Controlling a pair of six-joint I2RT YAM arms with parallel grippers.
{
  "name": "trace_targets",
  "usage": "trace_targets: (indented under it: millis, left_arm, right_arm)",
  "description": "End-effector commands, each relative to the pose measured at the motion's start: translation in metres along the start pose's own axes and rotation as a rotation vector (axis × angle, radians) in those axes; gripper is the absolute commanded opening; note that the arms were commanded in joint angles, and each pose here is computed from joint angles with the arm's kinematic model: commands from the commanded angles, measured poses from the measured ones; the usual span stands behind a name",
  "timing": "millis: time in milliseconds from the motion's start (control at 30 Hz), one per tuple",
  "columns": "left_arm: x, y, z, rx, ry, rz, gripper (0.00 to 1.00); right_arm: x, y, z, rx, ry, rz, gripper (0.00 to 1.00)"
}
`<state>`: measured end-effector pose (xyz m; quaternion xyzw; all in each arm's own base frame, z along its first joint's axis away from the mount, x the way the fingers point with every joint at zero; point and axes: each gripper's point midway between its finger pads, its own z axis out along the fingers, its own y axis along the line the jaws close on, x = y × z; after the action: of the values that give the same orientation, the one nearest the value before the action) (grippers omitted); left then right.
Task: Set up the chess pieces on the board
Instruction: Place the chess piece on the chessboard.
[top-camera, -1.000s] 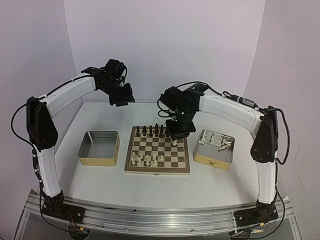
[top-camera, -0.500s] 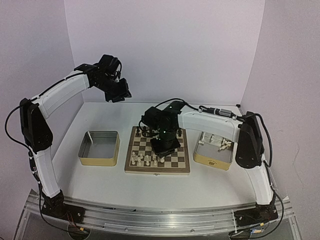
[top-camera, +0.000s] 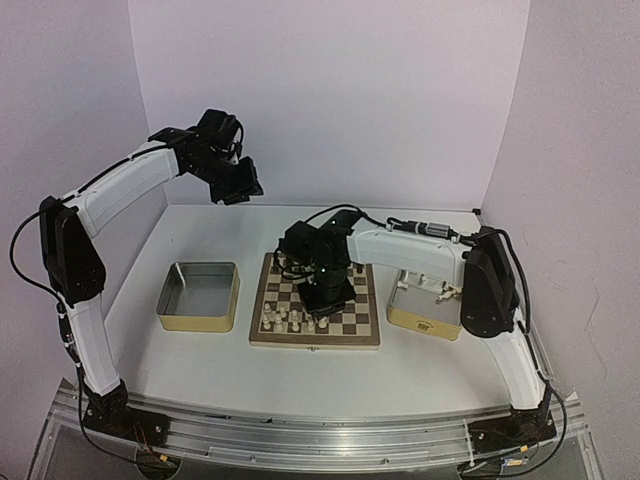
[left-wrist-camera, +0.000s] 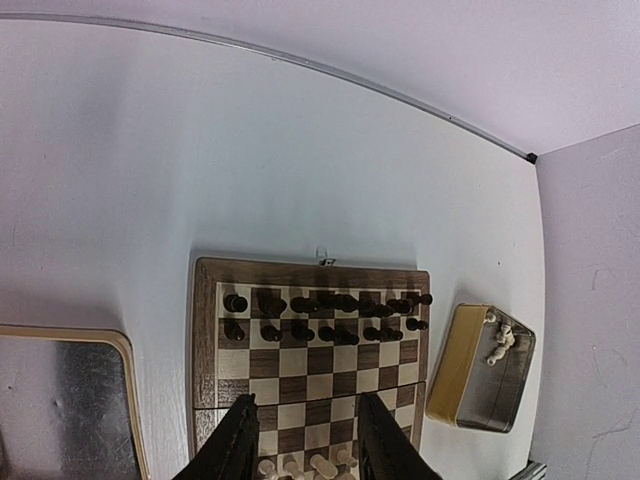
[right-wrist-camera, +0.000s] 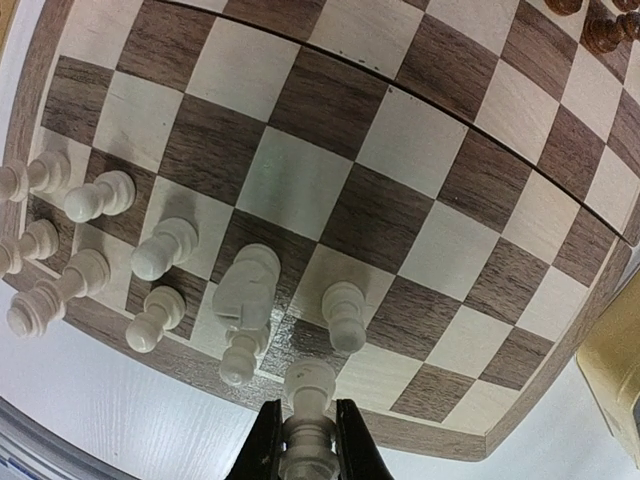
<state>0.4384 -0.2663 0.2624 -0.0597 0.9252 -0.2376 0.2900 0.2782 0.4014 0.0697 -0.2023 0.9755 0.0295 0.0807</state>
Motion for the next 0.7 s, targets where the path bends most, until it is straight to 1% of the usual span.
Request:
trace_targets:
  millis: [0,667]
  left_arm:
    - [-0.006,-0.007,-0.016,0.026,-0.025,0.01,0.33]
    - [-0.01,-0.008,-0.013,0.024,-0.032,0.007,0.33]
  right_arm:
    - [-0.007,0.004,-0.002,0.001,-0.031,-0.015,0.0]
    - [0.003,0.003,0.013,0.009,0.013,-0.026,0.0]
